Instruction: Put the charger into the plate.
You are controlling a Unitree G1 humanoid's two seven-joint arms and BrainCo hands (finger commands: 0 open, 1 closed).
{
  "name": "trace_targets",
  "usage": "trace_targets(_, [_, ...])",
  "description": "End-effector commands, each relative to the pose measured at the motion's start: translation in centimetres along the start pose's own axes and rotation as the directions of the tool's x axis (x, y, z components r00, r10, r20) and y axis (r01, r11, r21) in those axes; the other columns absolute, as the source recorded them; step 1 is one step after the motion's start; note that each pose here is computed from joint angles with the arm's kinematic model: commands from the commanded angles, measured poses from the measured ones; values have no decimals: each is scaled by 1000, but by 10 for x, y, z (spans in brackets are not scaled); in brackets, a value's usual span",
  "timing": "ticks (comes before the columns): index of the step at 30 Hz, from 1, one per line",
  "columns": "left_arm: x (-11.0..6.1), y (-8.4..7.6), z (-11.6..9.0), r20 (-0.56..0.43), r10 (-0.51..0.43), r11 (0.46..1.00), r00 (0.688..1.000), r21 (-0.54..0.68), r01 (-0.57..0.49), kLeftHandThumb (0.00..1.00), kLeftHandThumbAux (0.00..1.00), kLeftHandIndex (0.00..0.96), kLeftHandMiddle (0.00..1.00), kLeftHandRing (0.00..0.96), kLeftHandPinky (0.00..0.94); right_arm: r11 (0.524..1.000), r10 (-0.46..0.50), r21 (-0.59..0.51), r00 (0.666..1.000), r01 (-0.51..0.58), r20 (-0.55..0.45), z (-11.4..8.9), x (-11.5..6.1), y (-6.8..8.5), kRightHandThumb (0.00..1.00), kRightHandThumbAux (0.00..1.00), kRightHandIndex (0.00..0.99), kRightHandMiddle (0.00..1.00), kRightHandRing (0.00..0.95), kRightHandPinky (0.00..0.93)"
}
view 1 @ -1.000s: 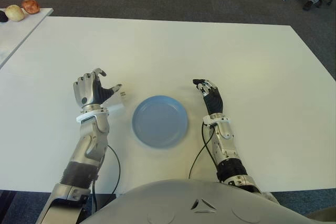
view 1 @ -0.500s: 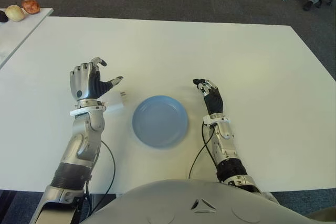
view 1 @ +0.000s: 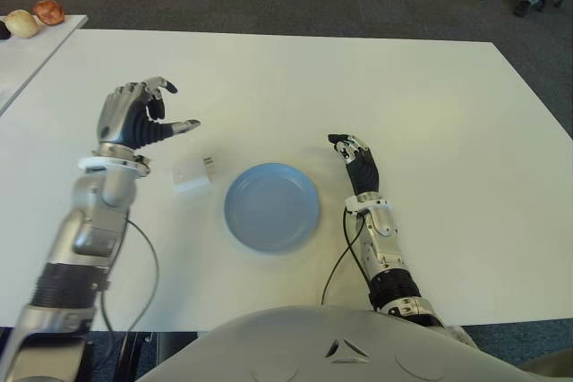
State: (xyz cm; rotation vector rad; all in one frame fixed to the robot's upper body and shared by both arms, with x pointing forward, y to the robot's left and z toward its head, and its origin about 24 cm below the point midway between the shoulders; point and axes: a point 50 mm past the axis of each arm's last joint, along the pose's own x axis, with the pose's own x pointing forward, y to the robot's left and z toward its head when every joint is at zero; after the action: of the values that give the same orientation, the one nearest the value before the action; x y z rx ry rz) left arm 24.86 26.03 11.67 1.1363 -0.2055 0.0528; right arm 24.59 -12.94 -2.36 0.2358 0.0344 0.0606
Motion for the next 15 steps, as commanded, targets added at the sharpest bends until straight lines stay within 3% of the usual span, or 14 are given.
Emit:
trace_targets(1, [-6,11,0,68,-195,981,978,1,195,315,346,30,94,79,60,995,-47,81,980,63,-195,-40,-24,7,0,619,366,348,244,110])
trace_targets(8, [-9,18,-16,90,-361,929,928,115,351,299,259,2,9,6,4,995,-44,81,980,61,-196,-40,-24,5,0,621,360,347,247,123])
trace_targets(15, [-8,0,-35,140,-430,895,892,197,401,292,216,0,0,0,0,995,-42,76,980,58,-195,-40,-23,5,0,600,354,339,234,104])
